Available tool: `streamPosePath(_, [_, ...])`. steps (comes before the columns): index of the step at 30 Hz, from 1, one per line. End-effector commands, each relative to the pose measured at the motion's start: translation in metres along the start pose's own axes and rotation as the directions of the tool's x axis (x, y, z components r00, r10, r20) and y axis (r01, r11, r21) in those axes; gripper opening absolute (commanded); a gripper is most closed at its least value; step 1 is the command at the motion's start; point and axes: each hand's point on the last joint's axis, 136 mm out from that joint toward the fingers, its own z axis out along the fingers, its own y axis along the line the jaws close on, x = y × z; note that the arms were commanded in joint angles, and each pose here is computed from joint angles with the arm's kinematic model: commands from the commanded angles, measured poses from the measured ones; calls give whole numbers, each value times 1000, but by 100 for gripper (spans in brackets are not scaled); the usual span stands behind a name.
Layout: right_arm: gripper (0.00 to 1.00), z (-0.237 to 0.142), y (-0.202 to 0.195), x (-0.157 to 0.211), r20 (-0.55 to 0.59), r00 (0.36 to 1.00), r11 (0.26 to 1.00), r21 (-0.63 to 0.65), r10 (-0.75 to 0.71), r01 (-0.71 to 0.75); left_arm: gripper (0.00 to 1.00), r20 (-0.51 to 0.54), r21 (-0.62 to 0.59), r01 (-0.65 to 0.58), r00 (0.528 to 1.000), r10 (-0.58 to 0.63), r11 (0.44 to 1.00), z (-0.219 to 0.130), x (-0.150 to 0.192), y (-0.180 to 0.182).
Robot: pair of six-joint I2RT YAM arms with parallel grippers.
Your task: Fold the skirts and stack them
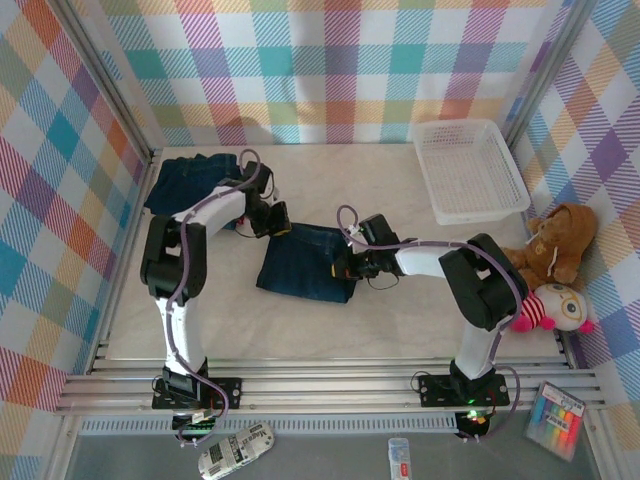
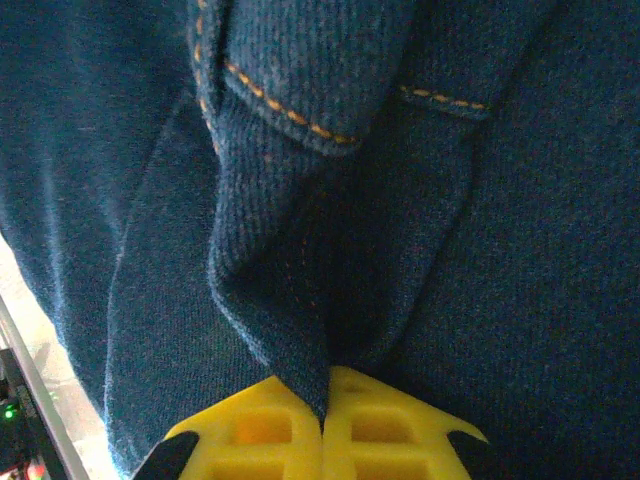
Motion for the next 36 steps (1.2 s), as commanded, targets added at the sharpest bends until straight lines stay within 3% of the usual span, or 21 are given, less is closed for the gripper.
streamPosePath(1, [5, -6, -2, -4, 49, 999, 1000, 29, -7, 6, 0, 40, -21, -25, 999, 26, 999, -3, -15, 1])
streamPosePath(4, [6, -13, 1, -4, 73, 997, 999, 29, -33, 31, 1, 44, -30, -38, 998, 40, 999, -6, -17, 1])
streamPosePath(7, [16, -13, -2, 2, 49, 999, 999, 44, -22, 20, 14, 57, -37, -48, 997, 50, 998, -16, -18, -1])
streamPosePath(9, [30, -14, -4, 6, 36, 999, 999, 54, 1, -3, 38, 84, -66, -51, 995, 57, 997, -30, -19, -1])
streamPosePath(13, [47, -35, -2, -3, 83, 995, 988, 141, 54, -65, 71, 146, -102, -65, 986, 80, 993, -75, -16, -6])
streamPosePath(15, [51, -52, 2, -13, 140, 989, 978, 194, 53, -80, 86, 173, -92, -69, 981, 84, 993, -94, -11, -11])
streamPosePath(17, [48, -64, 6, -25, 187, 981, 969, 227, 57, -100, 95, 182, -33, -60, 981, 65, 998, -105, -3, -21])
streamPosePath(19, [21, -66, 21, -37, 204, 977, 979, 178, 59, -96, 97, 166, 84, -17, 986, 2, 996, -109, 4, -38])
streamPosePath(22, [9, -51, 32, -49, 156, 983, 983, 136, 101, -122, 98, 93, 283, 86, 989, -116, 955, -101, 14, -66])
streamPosePath(26, [3, -31, 26, -69, 180, 967, 968, 143, 181, -208, 99, 47, 365, 203, 971, -236, 909, -82, 18, -77])
streamPosePath(30, [0, -12, 29, -94, 208, 946, 956, 105, 250, -276, 100, 85, 281, 308, 935, -343, 909, -53, 16, -47])
streamPosePath(36, [0, 21, -50, -57, 199, 884, 838, 283, 424, -466, 100, 89, -30, 451, 890, -447, 892, 21, 54, 42])
